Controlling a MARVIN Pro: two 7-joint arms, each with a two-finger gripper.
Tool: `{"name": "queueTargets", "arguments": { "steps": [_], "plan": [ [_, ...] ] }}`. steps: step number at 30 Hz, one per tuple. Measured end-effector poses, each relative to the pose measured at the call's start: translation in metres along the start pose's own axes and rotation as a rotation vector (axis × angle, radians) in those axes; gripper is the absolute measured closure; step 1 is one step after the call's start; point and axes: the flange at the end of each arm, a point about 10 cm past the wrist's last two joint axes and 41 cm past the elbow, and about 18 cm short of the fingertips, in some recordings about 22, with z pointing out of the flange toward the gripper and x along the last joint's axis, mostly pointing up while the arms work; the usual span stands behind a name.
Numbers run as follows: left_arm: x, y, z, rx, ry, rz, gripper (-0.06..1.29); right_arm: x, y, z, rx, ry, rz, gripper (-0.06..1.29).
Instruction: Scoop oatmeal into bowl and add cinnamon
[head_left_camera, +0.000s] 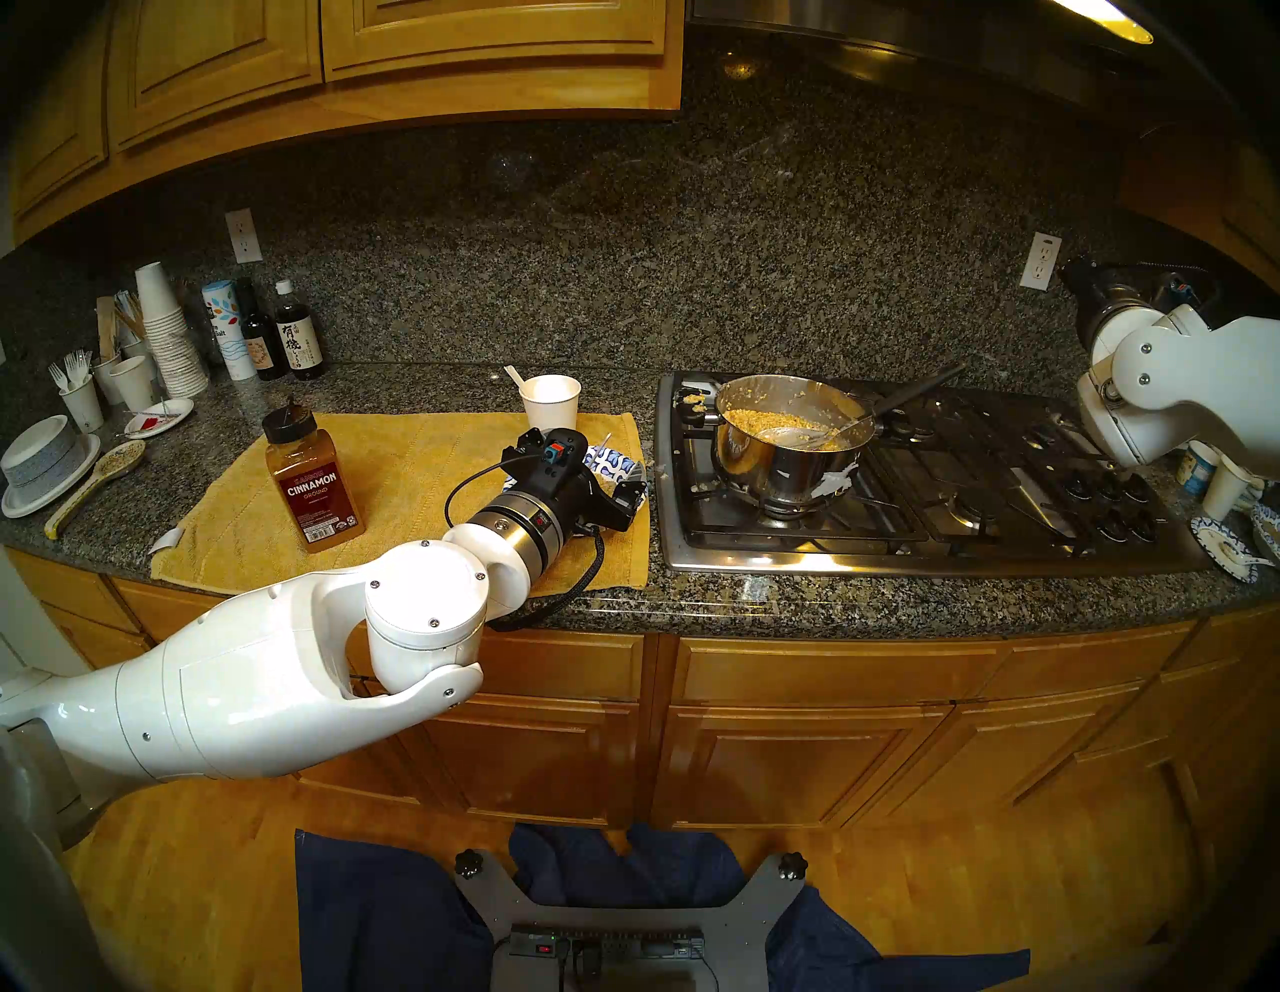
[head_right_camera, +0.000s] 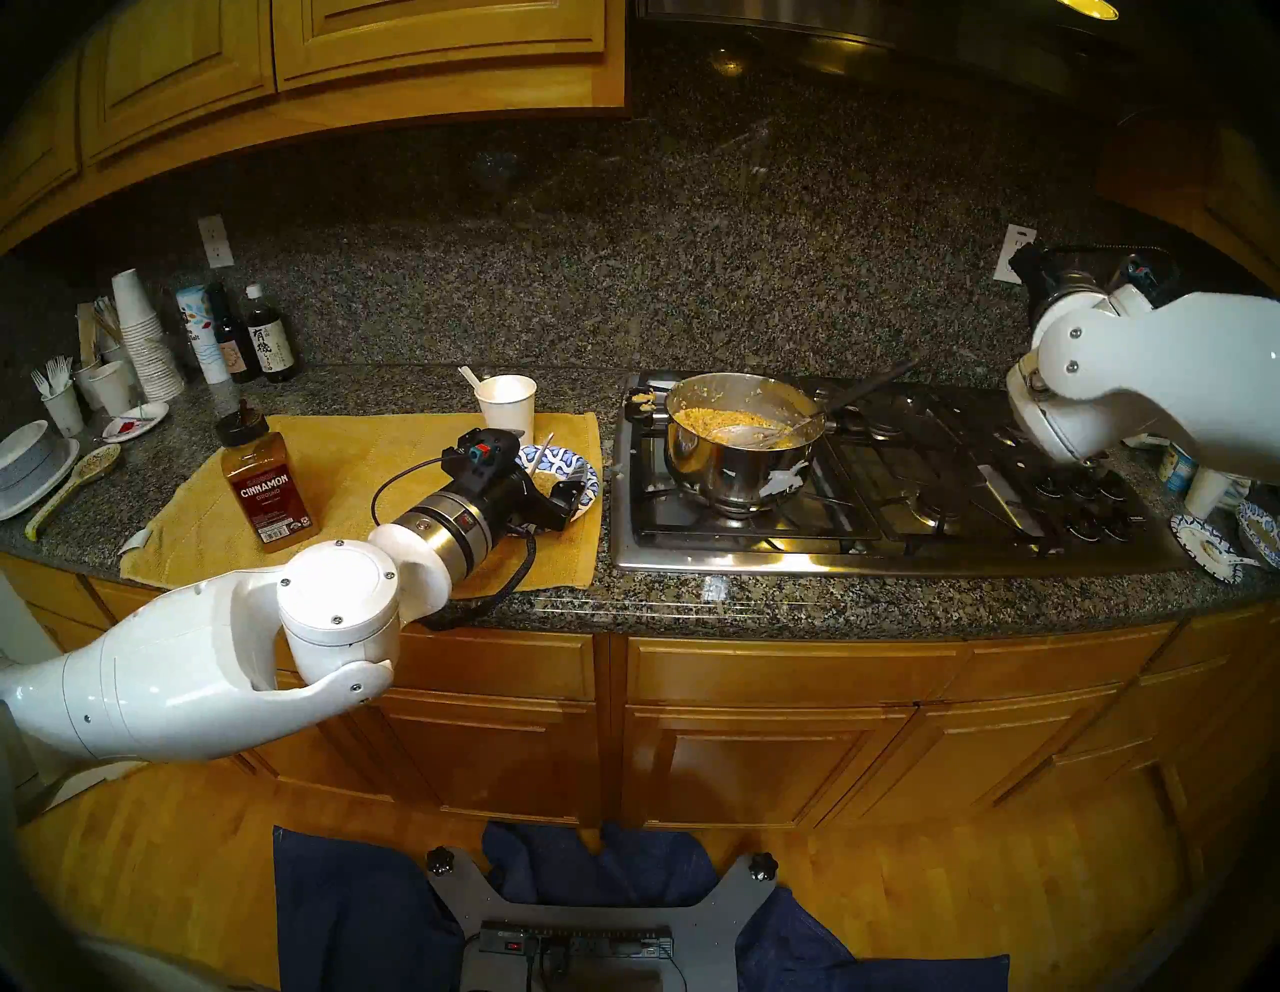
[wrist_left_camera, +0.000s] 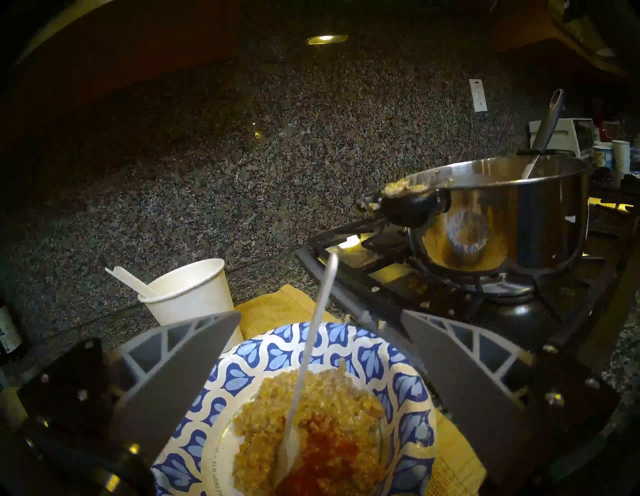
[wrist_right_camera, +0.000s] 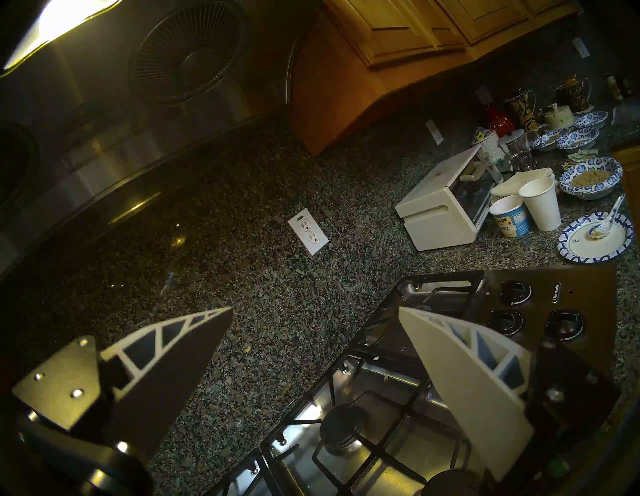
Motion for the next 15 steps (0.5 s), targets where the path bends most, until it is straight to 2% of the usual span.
{"name": "queueTargets", "arguments": {
  "steps": [4,9,12,15],
  "plan": [
    [0.019,-0.002,-0.005,-0.006,0.04,-0.03,0.0,0.0,0.001,0.0,-0.004,-0.001,0.0,-0.01],
    [0.064,-0.008,-0.015,-0.005,0.145,-0.107,0.0,-0.001,0.002,0.001,-0.011,-0.005,0.001,-0.01],
    [0.08,-0.013,-0.019,0.004,0.189,-0.133,0.0,-0.001,0.003,0.001,-0.014,-0.006,0.001,-0.01],
    [0.111,-0.029,-0.027,0.048,0.276,-0.168,0.0,-0.002,0.004,0.001,-0.019,-0.009,0.001,-0.01]
  ]
}}
